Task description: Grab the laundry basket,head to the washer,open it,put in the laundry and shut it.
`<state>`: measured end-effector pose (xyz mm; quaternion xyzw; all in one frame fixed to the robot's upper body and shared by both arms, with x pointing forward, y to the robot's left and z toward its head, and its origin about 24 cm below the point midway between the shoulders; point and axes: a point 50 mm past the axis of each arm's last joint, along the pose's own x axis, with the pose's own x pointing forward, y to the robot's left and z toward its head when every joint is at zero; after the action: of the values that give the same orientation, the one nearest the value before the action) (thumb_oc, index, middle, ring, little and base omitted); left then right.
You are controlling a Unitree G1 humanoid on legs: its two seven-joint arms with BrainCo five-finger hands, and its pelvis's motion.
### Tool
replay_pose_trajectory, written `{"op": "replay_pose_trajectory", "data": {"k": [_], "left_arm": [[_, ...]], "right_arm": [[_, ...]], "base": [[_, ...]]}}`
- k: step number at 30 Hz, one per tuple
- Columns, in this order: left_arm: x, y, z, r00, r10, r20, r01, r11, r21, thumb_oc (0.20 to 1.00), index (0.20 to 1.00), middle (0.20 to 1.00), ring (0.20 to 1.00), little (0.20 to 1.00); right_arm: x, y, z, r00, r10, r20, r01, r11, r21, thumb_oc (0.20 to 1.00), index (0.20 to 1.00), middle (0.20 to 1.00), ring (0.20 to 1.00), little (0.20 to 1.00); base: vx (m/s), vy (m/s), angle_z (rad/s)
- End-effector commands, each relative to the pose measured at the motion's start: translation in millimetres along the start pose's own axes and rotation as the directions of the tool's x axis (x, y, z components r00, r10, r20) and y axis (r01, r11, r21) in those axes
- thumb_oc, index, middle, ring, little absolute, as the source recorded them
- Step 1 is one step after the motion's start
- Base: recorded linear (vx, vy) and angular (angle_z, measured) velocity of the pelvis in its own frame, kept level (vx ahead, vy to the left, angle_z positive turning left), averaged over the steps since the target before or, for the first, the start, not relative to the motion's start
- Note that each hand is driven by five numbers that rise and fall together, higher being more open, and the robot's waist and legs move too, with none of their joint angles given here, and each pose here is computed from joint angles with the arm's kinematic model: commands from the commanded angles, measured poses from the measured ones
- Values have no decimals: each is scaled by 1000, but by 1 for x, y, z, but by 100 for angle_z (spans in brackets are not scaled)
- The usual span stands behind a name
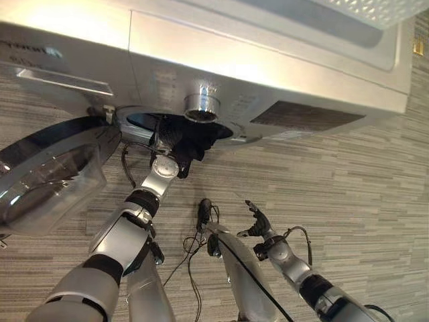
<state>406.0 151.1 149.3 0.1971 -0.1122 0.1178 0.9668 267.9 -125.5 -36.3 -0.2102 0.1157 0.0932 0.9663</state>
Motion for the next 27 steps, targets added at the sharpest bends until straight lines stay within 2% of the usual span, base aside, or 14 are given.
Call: {"op": "replay_pose_trajectory", "data": {"k": [1, 3, 5, 8, 9, 12, 17, 18, 20, 24, 26, 27], "left_arm": [[18, 19, 31, 990, 126, 64, -119, 988, -99, 200, 200, 200, 200, 200], [25, 29, 39, 983, 173, 57, -163, 976, -145, 200, 200, 200, 200, 200], [41, 66, 62, 955, 292, 49, -273, 933, -234, 200, 200, 200, 200, 200], [52, 105, 92, 916, 390, 91, -344, 883, -320, 200, 200, 200, 200, 200], [55, 123, 115, 887, 437, 150, -368, 865, -342, 200, 200, 200, 200, 200], [56, 135, 135, 861, 465, 205, -371, 851, -371, 200, 200, 200, 200, 200], [51, 178, 181, 748, 552, 368, -465, 832, -302, 200, 200, 200, 200, 200], [51, 178, 182, 748, 552, 369, -465, 832, -302, 200, 200, 200, 200, 200], [49, 181, 193, 731, 553, 399, -451, 831, -325, 200, 200, 200, 200, 200], [43, 164, 232, 711, 553, 434, -320, 805, -500, 200, 200, 200, 200, 200], [35, 169, 267, 688, 592, 420, -218, 720, -658, 200, 200, 200, 200, 200], [19, 177, 313, 642, 610, 464, -101, 667, -738, 200, 200, 200, 200, 200]], "right_arm": [[-17, -5, -2, 997, -66, 43, 63, 996, 58, 1000, 1000, 1000, 1000, 1000], [-16, -7, 3, 995, -79, 65, 73, 994, 82, 1000, 1000, 1000, 1000, 1000], [-17, -10, 14, 989, -81, 121, 68, 992, 106, 1000, 1000, 1000, 1000, 1000], [-16, -16, 27, 981, -76, 180, 59, 994, 96, 1000, 1000, 1000, 1000, 1000], [-17, -19, 28, 979, -74, 191, 59, 995, 84, 1000, 1000, 1000, 1000, 1000], [-17, -21, 25, 981, -78, 179, 65, 995, 79, 1000, 1000, 1000, 1000, 1000], [-23, -32, 14, 981, -108, 159, 97, 992, 77, 1000, 1000, 1000, 1000, 1000], [-23, -32, 15, 981, -108, 160, 97, 992, 78, 1000, 1000, 1000, 1000, 1000], [-27, -37, 11, 981, -121, 150, 112, 991, 72, 1000, 1000, 1000, 1000, 1000], [-29, -46, 3, 981, -158, 113, 153, 987, 55, 1000, 1000, 1000, 1000, 1000], [-25, -56, 7, 975, -184, 126, 179, 983, 49, 1000, 1000, 1000, 1000, 1000], [-24, -68, 13, 966, -211, 151, 207, 977, 43, 1000, 1000, 1000, 1000, 1000]], "base": [[1, -7, -3], [12, -35, -7], [22, -41, -4], [20, -4, -5], [24, -3, -8], [20, -4, -2], [13, 1, -3], [16, 14, -8], [20, 7, -11], [12, -5, -4], [14, 28, 4], [7, 27, 5]]}}
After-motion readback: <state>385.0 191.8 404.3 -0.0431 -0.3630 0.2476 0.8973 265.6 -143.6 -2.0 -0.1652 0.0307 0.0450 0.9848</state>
